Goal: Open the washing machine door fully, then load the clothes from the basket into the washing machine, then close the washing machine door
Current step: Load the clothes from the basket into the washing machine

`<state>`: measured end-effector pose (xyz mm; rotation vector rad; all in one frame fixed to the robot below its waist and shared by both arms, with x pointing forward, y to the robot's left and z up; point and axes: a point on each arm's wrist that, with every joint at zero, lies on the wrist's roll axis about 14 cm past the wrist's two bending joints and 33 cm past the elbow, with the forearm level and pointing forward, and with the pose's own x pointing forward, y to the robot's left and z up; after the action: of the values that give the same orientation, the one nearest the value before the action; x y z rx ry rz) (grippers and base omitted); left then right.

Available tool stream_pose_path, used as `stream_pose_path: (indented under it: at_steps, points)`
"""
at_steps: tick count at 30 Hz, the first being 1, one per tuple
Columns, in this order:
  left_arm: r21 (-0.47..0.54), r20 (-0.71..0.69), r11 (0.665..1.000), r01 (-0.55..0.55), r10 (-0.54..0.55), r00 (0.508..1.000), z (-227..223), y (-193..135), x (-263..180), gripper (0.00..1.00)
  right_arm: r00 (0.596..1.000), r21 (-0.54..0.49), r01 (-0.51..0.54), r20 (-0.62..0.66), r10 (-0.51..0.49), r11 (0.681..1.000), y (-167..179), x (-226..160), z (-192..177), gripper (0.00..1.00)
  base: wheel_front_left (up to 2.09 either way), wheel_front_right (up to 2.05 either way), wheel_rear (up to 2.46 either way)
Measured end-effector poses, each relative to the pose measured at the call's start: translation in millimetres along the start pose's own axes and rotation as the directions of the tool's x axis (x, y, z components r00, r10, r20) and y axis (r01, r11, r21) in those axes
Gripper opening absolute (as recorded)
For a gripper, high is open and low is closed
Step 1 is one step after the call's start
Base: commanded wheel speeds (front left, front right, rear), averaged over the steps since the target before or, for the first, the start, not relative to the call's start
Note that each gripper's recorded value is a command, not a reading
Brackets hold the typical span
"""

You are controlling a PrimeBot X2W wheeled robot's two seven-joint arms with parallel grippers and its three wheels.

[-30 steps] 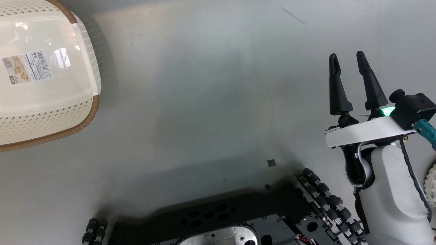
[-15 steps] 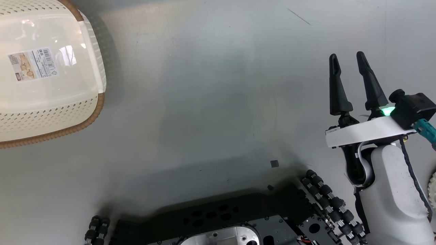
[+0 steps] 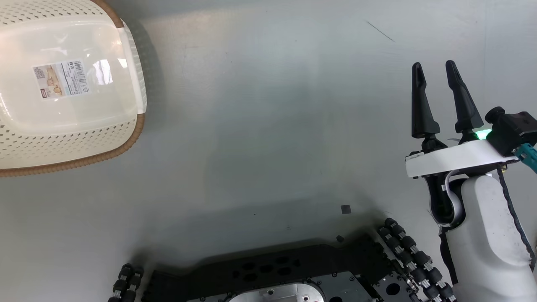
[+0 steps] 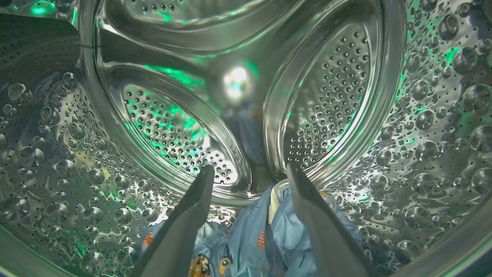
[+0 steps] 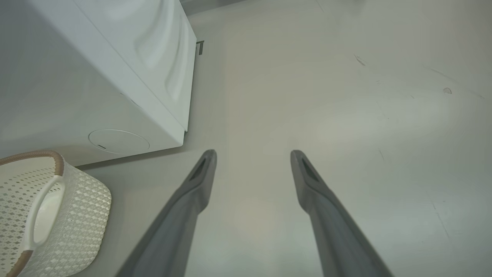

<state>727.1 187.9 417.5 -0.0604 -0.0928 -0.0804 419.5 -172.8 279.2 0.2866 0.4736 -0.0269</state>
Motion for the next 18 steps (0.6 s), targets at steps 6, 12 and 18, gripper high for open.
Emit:
stream_pose_path:
  at_steps: [6, 12, 18]
  points:
    - [-0.015, -0.013, 1.0, 0.002, -0.002, 1.0, 2.2, -4.3, -8.8, 1.0, 1.0, 0.003, -0.018, 0.016, 0.018, 1.0, 6.3, 2.4, 5.7, 1.0, 0.0, 0.0, 0.0]
    - [-0.032, -0.04, 0.999, 0.009, -0.01, 0.999, 0.4, -10.1, -21.1, 1.0, 0.999, 0.003, -0.025, 0.04, 0.025, 1.0, 9.0, 2.5, 14.5, 1.0, 0.0, 0.0, 0.0]
    - [-0.038, -0.07, 0.999, 0.005, -0.007, 0.998, -1.1, -11.7, -38.4, 1.0, 0.997, 0.004, -0.035, 0.065, 0.035, 0.999, 13.4, 2.6, 24.3, 1.0, 0.0, 0.0, 0.0]
